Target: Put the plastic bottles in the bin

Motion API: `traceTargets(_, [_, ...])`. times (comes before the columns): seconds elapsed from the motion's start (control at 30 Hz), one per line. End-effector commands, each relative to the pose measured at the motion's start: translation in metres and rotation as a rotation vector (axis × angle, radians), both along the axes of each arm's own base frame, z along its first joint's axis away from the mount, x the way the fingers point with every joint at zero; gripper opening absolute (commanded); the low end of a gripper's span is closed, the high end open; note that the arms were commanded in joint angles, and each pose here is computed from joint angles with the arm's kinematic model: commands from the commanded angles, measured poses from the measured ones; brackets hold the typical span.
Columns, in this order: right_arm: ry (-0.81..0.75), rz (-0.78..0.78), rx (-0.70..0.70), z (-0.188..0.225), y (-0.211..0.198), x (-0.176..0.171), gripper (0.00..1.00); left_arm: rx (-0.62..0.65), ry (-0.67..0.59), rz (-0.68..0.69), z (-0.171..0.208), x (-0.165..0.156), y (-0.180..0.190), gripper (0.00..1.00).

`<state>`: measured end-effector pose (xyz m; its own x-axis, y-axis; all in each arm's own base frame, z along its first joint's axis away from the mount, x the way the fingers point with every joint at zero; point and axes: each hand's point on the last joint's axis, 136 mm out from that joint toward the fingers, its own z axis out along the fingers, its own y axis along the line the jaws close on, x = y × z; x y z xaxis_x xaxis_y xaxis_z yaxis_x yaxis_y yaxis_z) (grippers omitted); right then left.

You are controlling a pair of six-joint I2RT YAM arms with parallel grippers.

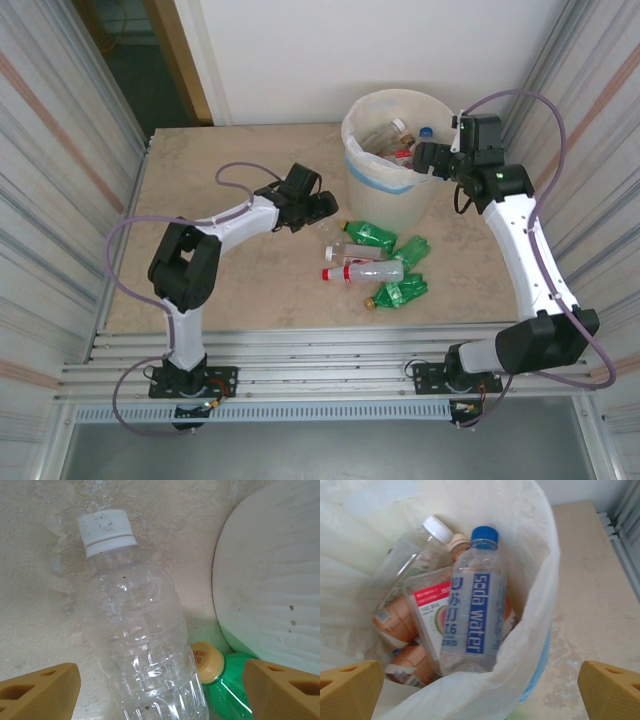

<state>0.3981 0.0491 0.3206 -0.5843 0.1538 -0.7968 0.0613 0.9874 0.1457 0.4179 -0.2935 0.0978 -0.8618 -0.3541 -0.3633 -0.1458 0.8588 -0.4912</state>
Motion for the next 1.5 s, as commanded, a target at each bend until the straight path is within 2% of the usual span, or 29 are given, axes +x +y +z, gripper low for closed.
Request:
traceTargets(0.0, [-0.044,0.041,0.039,0.010,0.015,-0.002,0.98,0.037,0.011,0.033,0.003,0.004,0.005,0.85])
traceTargets(0.3, [-0.068,0.089,0.003,0.021,0.033,-0.005,0.98,0.065,0.046,0.025,-0.012,0.006,0.006,0.85])
traceTargets(0.57, [-0.122,0.116,-0.085,0.042,0.047,-0.008,0.98,0.053,0.062,0.016,-0.023,0.015,0.000,0.84])
traceTargets(0.93, [-0.125,0.128,-0.099,0.044,0.049,-0.008,0.98,0.066,0.104,0.041,-0.038,0.011,0.004,0.79])
traceTargets(1.17, [-0.131,0.138,-0.097,0.045,0.052,-0.007,0.98,0.066,0.095,0.041,-0.034,0.013,0.003,0.75])
traceTargets(1.2, [-0.131,0.137,-0.099,0.045,0.051,-0.008,0.98,0.081,0.118,0.043,-0.048,0.013,0.004,0.75])
traceTargets(1.47, [-0.135,0.138,-0.102,0.045,0.051,-0.007,0.98,0.084,0.134,0.044,-0.054,0.012,0.003,0.74])
